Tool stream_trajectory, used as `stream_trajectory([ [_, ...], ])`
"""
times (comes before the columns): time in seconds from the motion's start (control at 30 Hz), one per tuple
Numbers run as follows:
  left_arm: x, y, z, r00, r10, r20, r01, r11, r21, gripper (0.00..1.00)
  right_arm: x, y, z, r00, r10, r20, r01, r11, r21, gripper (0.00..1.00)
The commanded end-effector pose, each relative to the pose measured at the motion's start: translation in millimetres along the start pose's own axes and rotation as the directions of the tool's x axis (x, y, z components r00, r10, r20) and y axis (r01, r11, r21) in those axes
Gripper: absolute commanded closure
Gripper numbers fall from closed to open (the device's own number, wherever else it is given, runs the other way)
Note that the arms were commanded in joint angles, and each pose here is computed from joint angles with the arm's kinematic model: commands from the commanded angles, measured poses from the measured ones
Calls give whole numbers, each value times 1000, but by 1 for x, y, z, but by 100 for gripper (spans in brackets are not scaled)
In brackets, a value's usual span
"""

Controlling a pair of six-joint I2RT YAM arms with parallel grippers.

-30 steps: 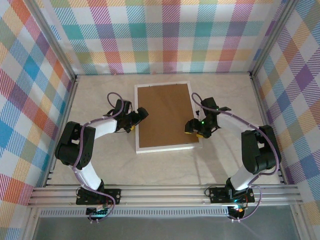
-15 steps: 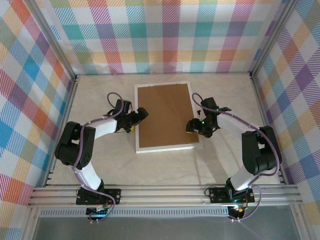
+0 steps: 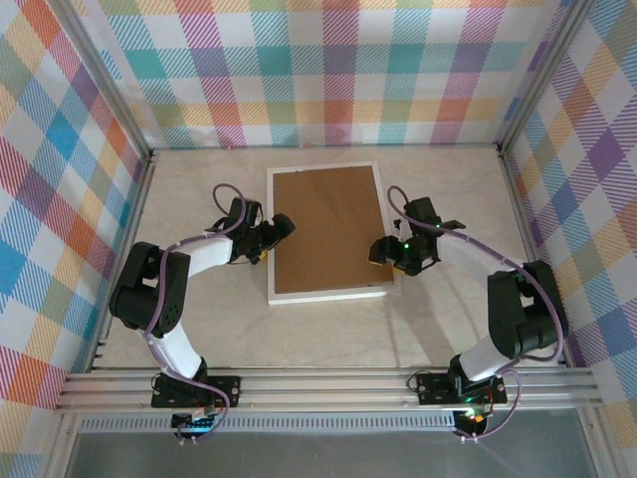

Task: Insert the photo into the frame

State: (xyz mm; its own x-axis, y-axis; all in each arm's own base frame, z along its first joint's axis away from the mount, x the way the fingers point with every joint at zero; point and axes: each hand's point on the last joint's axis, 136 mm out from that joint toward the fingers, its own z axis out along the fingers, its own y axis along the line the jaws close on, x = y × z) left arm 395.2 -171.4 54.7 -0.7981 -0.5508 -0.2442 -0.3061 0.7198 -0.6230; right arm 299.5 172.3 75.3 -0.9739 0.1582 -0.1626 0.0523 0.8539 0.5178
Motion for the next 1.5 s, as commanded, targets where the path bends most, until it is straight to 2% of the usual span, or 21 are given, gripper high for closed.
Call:
stream_trajectory([
  [0.0,7,-10,-4,1000,15,-27,-14,999,44,0,-17,48,-17,995,-52,82,67,979,-191,31],
  [0.13,10,-11,-3,999,16,-36,-14,999,48,0,-23,45,-14,994,-48,102,65,982,-176,32],
  [0.33,15,-10,-3,999,11,-42,-9,999,52,0,-34,27,7,993,-31,110,41,995,-89,32],
  [0.6,15,-5,-7,999,16,-30,-15,999,33,0,-41,3,-10,980,-82,182,68,994,83,23],
  [0.7,12,-6,-8,999,23,-22,-23,999,25,0,-30,-7,-18,982,-117,151,95,984,149,23],
  [0.83,7,-7,-11,999,34,-9,-33,999,20,0,-2,-22,-14,992,-119,45,107,971,215,26],
  [0.97,0,-6,-15,999,41,8,-41,999,9,0,7,-28,-14,993,-112,30,102,964,246,27],
  [1.13,-27,7,-36,996,44,76,-41,998,-43,0,-10,-32,-20,990,-113,83,83,949,305,22],
  [1.27,-52,21,-58,987,63,145,-46,992,-114,0,-30,-28,-10,988,-139,71,108,938,331,21],
  [1.47,-61,31,-71,979,103,175,-71,982,-177,0,-79,-15,12,963,-241,117,194,928,318,22],
])
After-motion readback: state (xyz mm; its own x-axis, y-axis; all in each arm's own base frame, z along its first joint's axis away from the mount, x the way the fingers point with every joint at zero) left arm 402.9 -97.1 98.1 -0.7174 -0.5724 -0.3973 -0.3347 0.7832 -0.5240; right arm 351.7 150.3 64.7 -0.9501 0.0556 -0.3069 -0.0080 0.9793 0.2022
